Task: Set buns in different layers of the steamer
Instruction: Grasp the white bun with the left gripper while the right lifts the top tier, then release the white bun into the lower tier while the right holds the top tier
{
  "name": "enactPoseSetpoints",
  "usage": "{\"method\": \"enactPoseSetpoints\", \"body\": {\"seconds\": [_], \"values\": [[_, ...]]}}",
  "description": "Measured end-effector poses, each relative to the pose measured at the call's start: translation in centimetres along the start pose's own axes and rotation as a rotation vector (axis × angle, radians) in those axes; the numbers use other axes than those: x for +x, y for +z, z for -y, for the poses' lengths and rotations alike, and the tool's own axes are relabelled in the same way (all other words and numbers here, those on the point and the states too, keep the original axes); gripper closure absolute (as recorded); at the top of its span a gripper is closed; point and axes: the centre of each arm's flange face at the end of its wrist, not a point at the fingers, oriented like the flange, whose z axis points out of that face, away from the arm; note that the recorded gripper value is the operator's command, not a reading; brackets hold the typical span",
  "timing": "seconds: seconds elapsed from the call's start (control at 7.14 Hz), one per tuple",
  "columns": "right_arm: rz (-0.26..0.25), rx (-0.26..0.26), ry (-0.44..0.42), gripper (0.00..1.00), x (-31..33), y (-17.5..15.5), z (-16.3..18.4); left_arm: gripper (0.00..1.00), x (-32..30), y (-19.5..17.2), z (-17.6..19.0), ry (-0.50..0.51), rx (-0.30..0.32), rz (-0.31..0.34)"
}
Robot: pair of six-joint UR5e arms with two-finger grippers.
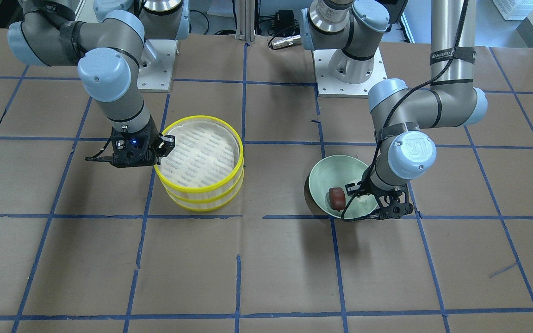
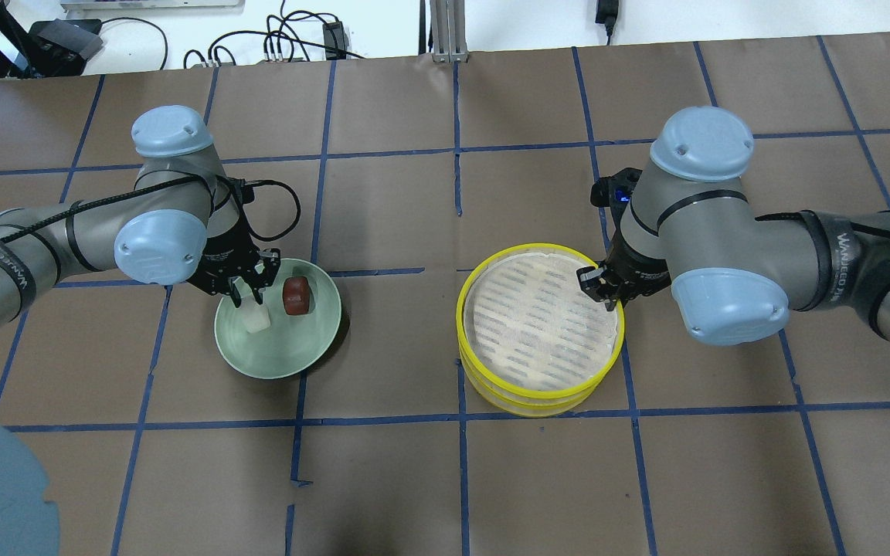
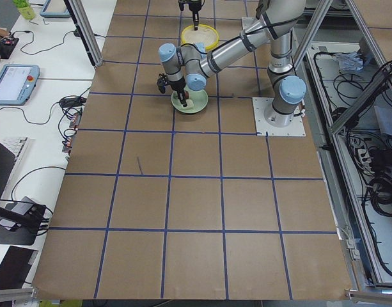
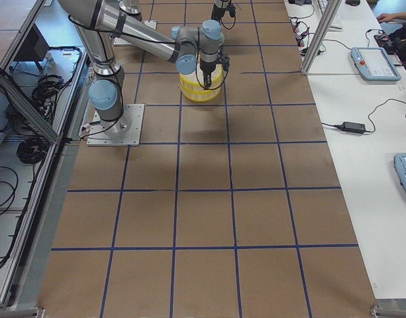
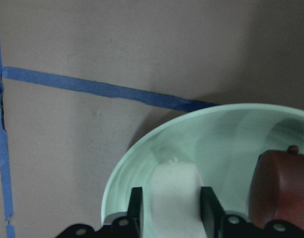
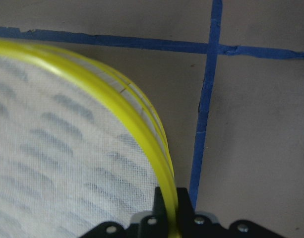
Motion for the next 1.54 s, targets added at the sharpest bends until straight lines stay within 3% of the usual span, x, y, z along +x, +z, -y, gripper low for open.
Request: {"method": "enactPoseSetpoints", "body": {"seconds": [0.28, 0.56, 0.84, 0.98, 1.12, 1.4, 1.54], "values": [[0.001, 0.014, -0.003, 0.94, -0.1, -0.8, -0.3, 0.98, 0.1, -1.1, 0.5, -0.014, 0.03, -0.016], [-0.006, 0.026, -0.008, 0.95, 0.4, -3.3, -0.3, 0.97, -0.2, -6.8, 1.3, -0.017, 0.11, -0.017], [-0.03, 0.025, 0.052, 0.96, 6.1, -6.0, 1.2, 0.97, 1.1, -14.2, -1.6, -0.038, 0.126, -0.027], [-0.03, 0.014, 0.078, 0.96, 10.8, -6.5, 1.5, 0.97, 4.6, -16.2, -4.2, -0.087, 0.145, -0.035], [-0.033, 0.007, 0.088, 0.97, 14.7, -6.7, 1.3, 0.97, 9.9, -17.0, -7.0, -0.141, 0.17, -0.07], [-0.08, -0.016, 0.103, 0.98, 20.5, -6.9, 0.4, 0.97, 21.6, -15.9, -11.6, -0.259, 0.194, -0.266], [-0.105, -0.029, 0.109, 0.98, 21.8, -7.0, 0.0, 0.46, 26.8, -13.8, -12.8, -0.276, 0.199, -0.345]]}}
